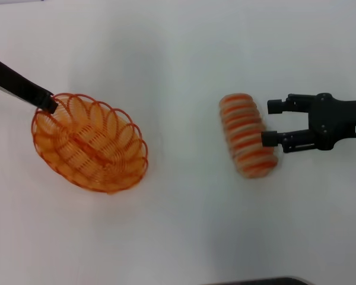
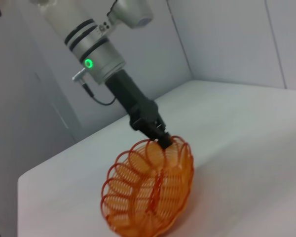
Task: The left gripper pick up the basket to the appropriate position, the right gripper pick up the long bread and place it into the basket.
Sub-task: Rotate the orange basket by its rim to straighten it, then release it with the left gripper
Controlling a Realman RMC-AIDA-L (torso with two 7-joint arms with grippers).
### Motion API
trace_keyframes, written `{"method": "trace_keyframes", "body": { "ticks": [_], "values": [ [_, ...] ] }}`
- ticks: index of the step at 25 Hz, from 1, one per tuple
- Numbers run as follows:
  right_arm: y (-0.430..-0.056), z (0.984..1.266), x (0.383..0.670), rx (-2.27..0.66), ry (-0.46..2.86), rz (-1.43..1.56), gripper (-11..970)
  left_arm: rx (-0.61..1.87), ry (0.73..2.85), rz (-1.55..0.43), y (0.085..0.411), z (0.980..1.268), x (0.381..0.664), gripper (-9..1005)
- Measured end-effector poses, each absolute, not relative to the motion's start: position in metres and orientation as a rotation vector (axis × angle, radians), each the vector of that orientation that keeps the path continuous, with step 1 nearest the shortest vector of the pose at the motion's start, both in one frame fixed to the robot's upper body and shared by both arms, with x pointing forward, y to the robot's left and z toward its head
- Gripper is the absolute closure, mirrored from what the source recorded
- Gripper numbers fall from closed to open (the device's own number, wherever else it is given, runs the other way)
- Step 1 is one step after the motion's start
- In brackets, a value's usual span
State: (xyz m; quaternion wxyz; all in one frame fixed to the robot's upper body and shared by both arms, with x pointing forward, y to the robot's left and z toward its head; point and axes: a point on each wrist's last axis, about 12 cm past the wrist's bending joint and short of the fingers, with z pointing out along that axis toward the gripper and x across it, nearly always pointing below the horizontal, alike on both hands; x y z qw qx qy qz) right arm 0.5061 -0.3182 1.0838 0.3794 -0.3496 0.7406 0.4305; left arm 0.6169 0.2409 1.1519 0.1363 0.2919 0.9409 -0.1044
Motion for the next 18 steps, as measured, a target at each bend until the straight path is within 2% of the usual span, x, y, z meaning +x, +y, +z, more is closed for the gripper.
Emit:
{"method": "trace_keyframes", "body": {
  "ticks": [6,13,18],
  "values": [
    [-0.319,1.083,0.512,-0.810,1.887,1.059,14,0.719,2.767,-0.372,0.230,1.157,0.610,922],
    [-0.323,1.084,0.515,-0.703,1.858,1.034,14,0.498,2.810,-0.457,0.226,1.149,0.605,925],
    [-0.326,1.085,0.513,-0.613,1.773,1.007,14,0.360,2.790,-0.606,0.226,1.143,0.601,926]
  ]
}}
